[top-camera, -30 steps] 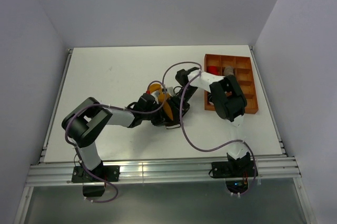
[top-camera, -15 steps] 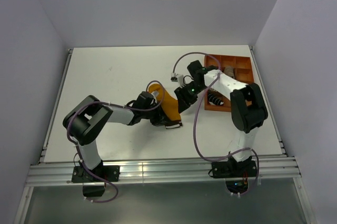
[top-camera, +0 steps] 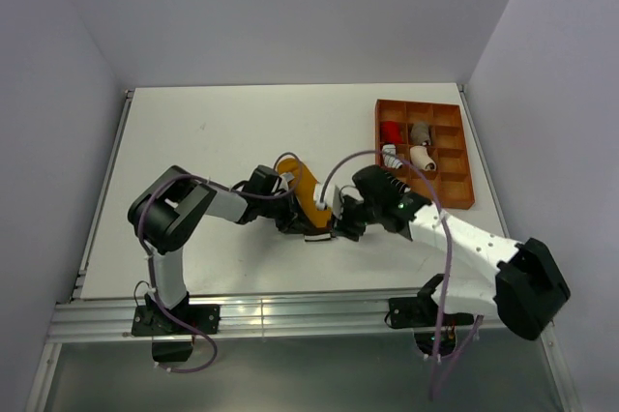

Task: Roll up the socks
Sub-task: Roll the sock at the center of the board.

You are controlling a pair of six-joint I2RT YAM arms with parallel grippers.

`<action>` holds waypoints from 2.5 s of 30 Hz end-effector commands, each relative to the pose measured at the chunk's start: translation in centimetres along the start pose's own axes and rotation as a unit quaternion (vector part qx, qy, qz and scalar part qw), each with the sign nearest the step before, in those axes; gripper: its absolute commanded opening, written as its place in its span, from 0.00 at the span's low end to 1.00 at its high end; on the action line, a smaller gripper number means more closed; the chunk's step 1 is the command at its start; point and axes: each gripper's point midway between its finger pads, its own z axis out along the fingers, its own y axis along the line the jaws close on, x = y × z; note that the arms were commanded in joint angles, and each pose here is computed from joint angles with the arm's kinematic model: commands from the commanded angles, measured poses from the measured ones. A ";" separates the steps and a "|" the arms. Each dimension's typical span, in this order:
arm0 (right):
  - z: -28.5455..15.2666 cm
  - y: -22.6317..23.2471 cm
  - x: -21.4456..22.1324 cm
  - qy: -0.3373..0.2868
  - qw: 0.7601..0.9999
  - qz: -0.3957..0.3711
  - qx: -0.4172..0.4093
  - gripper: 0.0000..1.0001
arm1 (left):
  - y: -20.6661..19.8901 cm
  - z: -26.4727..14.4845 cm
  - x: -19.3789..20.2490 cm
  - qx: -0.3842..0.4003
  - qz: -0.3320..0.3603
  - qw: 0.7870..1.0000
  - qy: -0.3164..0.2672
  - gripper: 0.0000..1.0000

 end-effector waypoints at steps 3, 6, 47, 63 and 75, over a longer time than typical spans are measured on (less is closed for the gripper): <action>1.5 1.6 -1.1 -0.028 0.986 -0.161 0.040 0.56 | 9.9 -0.3 4.6 -0.166 -0.096 0.980 0.051 0.00; 2.6 3.0 -0.6 -0.015 0.977 -0.207 0.038 0.56 | 9.7 -0.3 4.6 -0.166 -0.095 0.980 0.052 0.00; 4.4 6.2 1.4 0.102 0.976 -0.099 -0.162 0.18 | 6.0 -1.1 2.4 -0.132 -0.023 0.991 0.026 0.04; 3.5 6.2 2.6 0.142 0.925 0.079 -0.343 0.18 | 2.7 -5.4 -3.8 -0.143 0.121 0.965 -0.182 0.17; 3.8 3.9 1.7 0.146 0.897 0.168 -0.382 0.18 | -0.6 -7.5 -3.6 -0.068 0.196 0.948 -0.243 0.21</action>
